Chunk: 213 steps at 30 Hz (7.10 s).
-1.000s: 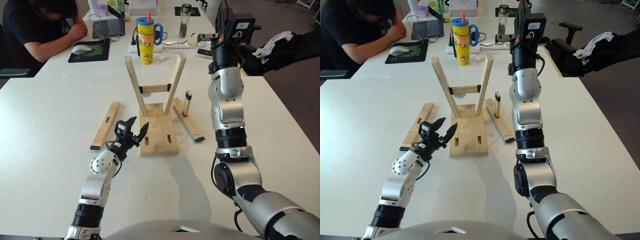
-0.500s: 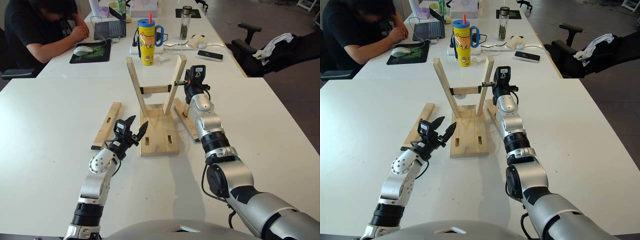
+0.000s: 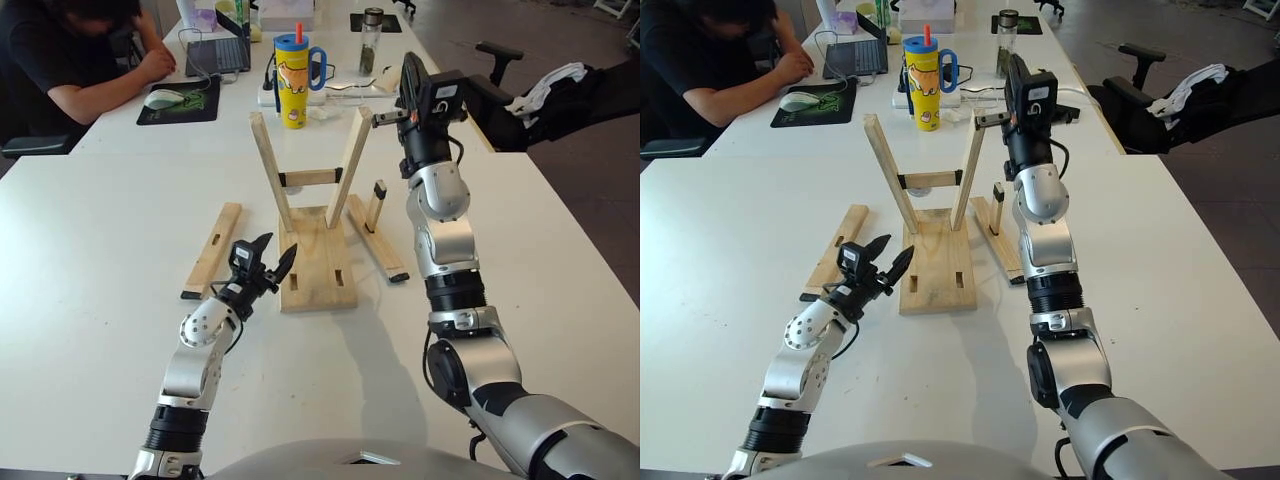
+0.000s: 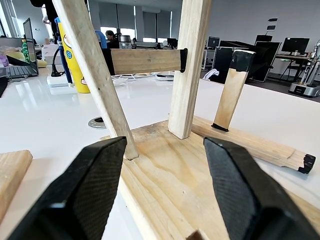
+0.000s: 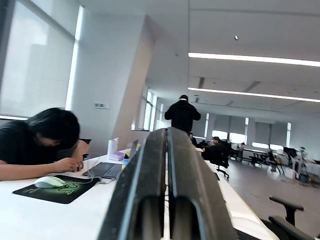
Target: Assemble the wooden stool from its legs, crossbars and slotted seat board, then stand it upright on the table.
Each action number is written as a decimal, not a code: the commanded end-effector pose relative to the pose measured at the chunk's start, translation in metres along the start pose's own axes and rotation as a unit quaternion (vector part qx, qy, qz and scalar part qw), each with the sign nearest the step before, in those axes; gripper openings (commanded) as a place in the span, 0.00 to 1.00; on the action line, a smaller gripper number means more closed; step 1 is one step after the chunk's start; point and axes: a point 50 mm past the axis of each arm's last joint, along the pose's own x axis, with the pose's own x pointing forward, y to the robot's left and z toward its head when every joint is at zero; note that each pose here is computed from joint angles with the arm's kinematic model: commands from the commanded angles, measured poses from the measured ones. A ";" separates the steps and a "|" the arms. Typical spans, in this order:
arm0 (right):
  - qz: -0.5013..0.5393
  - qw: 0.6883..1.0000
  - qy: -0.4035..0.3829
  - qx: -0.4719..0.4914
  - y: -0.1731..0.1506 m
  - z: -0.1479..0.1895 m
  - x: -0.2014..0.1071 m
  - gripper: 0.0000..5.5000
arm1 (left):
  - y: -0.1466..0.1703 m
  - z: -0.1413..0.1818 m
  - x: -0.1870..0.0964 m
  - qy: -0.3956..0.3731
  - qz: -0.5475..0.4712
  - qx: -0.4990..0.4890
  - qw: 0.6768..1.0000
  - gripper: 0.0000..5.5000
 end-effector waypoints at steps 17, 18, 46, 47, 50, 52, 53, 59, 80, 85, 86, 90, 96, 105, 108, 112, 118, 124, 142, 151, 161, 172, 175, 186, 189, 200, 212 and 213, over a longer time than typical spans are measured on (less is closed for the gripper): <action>0.221 0.862 0.452 0.063 -0.023 -0.094 -0.141 0.36 | -0.004 0.001 -0.003 0.001 -0.035 -0.017 0.999 0.76; 0.222 0.861 0.454 0.057 -0.023 -0.095 -0.140 0.40 | -0.004 0.000 -0.003 0.003 -0.036 -0.017 0.999 0.80; 0.156 0.817 0.554 0.038 -0.028 -0.129 -0.144 0.38 | 0.012 0.000 0.004 0.022 -0.009 -0.010 1.000 0.91; 0.148 0.820 0.552 0.038 -0.029 -0.129 -0.143 0.38 | 0.013 0.000 0.004 0.023 -0.006 -0.006 1.000 0.91; 0.057 0.860 0.506 0.023 -0.053 -0.124 -0.131 0.38 | 0.017 0.004 0.007 0.021 -0.003 -0.008 1.000 0.91; -0.003 0.906 0.423 0.030 -0.068 -0.108 -0.113 0.38 | 0.020 0.006 0.008 0.019 -0.001 -0.010 1.000 0.91; -0.024 0.926 0.375 0.042 -0.073 -0.098 -0.103 0.38 | 0.023 0.007 0.009 0.017 0.006 -0.013 1.000 0.91; 0.049 0.959 0.145 0.237 -0.067 -0.027 -0.055 0.38 | 0.034 0.024 0.011 -0.007 0.005 -0.052 0.999 0.91; 0.435 0.706 0.281 0.483 -0.025 -0.004 -0.107 0.38 | 0.015 0.073 -0.008 -0.025 -0.268 -0.368 0.890 0.91; 0.471 0.679 0.316 0.465 -0.026 -0.010 -0.116 0.38 | 0.019 0.092 -0.004 -0.039 -0.297 -0.392 0.870 0.91; 0.481 0.672 0.322 0.463 -0.025 -0.010 -0.118 0.38 | 0.019 0.094 -0.004 -0.041 -0.300 -0.395 0.868 0.91; 0.502 0.653 0.332 0.460 -0.025 -0.009 -0.124 0.38 | 0.018 0.098 -0.003 -0.035 -0.307 -0.400 0.863 0.91; 0.511 0.647 0.336 0.456 -0.025 -0.009 -0.127 0.38 | 0.019 0.103 -0.006 -0.034 -0.323 -0.404 0.855 0.87; 0.521 0.633 0.341 0.460 -0.025 -0.008 -0.126 0.38 | 0.016 0.102 -0.009 -0.015 -0.339 -0.400 0.851 0.62; 0.520 0.628 0.342 0.468 -0.025 -0.009 -0.126 0.38 | 0.012 0.103 -0.009 -0.010 -0.347 -0.395 0.851 0.54; 0.514 0.622 0.334 0.487 -0.027 -0.007 -0.122 0.38 | 0.009 0.103 -0.011 -0.006 -0.352 -0.390 0.851 0.43; 0.508 0.615 0.341 0.497 -0.029 -0.010 -0.122 0.38 | 0.012 0.103 -0.011 -0.003 -0.346 -0.386 0.855 0.37; 0.497 0.617 0.355 0.497 -0.029 -0.015 -0.126 0.44 | 0.021 0.106 -0.012 -0.007 -0.333 -0.379 0.863 0.37; 0.613 0.714 0.339 0.004 0.019 -0.056 -0.166 0.72 | 0.107 0.159 -0.047 -0.012 -0.239 -0.249 0.938 0.37; 0.562 0.740 0.266 -0.258 0.010 -0.107 -0.160 0.72 | 0.099 0.159 -0.031 -0.011 -0.214 -0.175 0.961 0.37; 0.495 0.805 0.322 0.060 0.000 -0.083 -0.153 0.72 | 0.078 0.151 -0.018 0.026 -0.211 -0.015 0.977 0.37; 0.177 0.890 0.384 0.171 0.033 -0.112 -0.139 0.52 | 0.067 0.139 -0.003 0.079 -0.273 0.059 0.957 0.37; 0.167 0.888 0.391 0.176 0.042 -0.116 -0.140 0.52 | 0.065 0.133 0.000 0.089 -0.285 0.066 0.952 0.37; 0.187 0.868 0.436 0.145 0.064 -0.135 -0.158 0.52 | 0.059 0.135 0.007 0.089 -0.308 0.081 0.944 0.37; 0.191 0.864 0.444 0.142 0.067 -0.137 -0.161 0.52 | 0.060 0.131 0.007 0.100 -0.310 0.082 0.942 0.37; 0.200 0.853 0.460 0.144 0.070 -0.140 -0.168 0.52 | 0.074 0.112 0.013 0.151 -0.279 0.125 0.940 0.37; 0.216 0.819 0.516 0.130 0.076 -0.152 -0.185 0.52 | 0.062 0.035 -0.004 0.308 -0.368 0.114 0.870 0.37; 0.217 0.818 0.517 0.131 0.077 -0.152 -0.185 0.52 | 0.065 0.033 -0.003 0.307 -0.362 0.119 0.872 0.37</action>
